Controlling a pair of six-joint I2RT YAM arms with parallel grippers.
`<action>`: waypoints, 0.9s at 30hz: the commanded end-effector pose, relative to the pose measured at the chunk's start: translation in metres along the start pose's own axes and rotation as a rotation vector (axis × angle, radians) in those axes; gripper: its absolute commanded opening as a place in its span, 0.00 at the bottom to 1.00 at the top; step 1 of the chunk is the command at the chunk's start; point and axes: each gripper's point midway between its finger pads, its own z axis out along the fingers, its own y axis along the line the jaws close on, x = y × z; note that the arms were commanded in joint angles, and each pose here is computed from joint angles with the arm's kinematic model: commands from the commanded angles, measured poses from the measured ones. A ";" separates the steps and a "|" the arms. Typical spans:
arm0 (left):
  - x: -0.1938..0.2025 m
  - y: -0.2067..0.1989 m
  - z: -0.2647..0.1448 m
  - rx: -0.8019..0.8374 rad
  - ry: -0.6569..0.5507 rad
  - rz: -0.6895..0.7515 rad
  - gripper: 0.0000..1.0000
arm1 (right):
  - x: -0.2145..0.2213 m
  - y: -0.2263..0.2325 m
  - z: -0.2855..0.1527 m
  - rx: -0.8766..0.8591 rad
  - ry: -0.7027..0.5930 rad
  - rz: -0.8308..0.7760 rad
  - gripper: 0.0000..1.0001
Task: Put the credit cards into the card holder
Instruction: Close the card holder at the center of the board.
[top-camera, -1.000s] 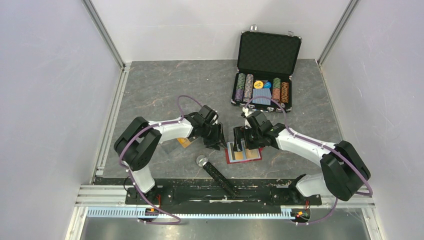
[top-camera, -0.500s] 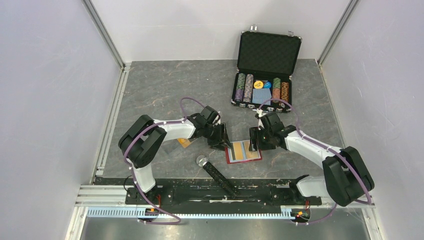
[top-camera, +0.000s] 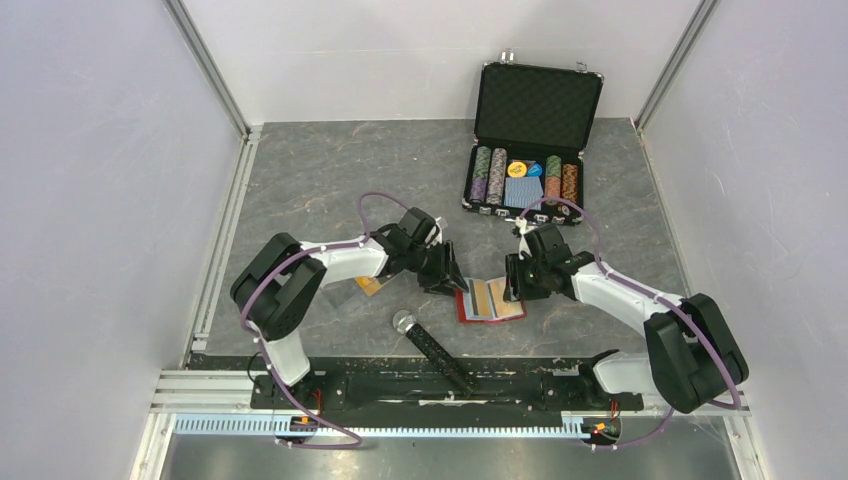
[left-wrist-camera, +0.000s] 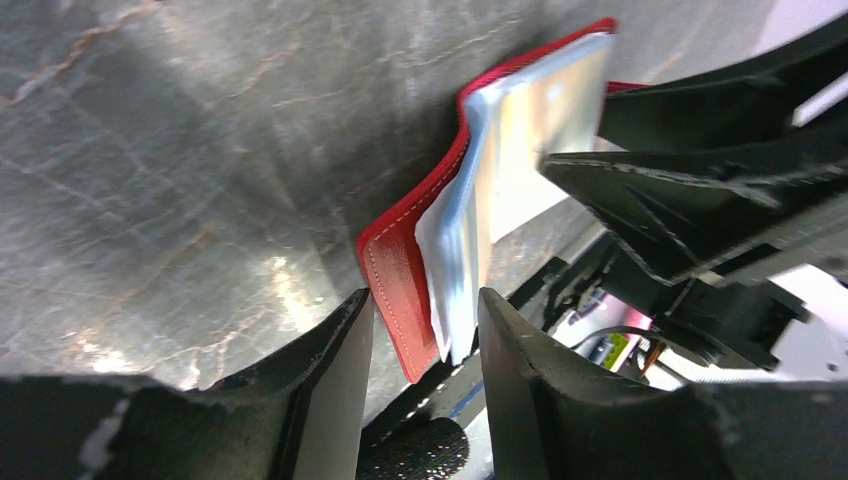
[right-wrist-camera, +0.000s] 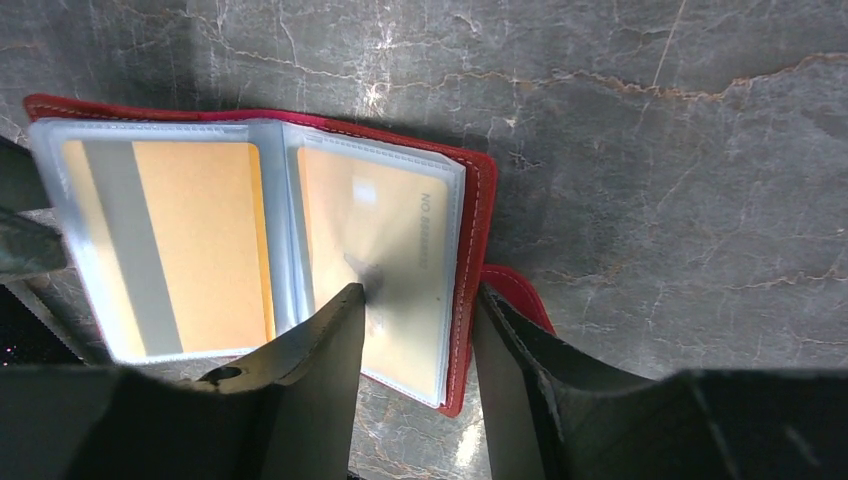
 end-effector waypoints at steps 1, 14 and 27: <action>-0.012 -0.057 -0.020 0.181 -0.046 0.043 0.49 | 0.027 0.014 0.007 -0.096 0.080 0.023 0.44; -0.006 -0.069 -0.015 0.263 -0.028 0.019 0.49 | 0.046 0.062 0.008 -0.371 0.058 0.150 0.42; 0.016 -0.025 -0.003 0.133 0.022 -0.028 0.49 | 0.048 0.083 -0.003 -0.393 -0.008 0.153 0.45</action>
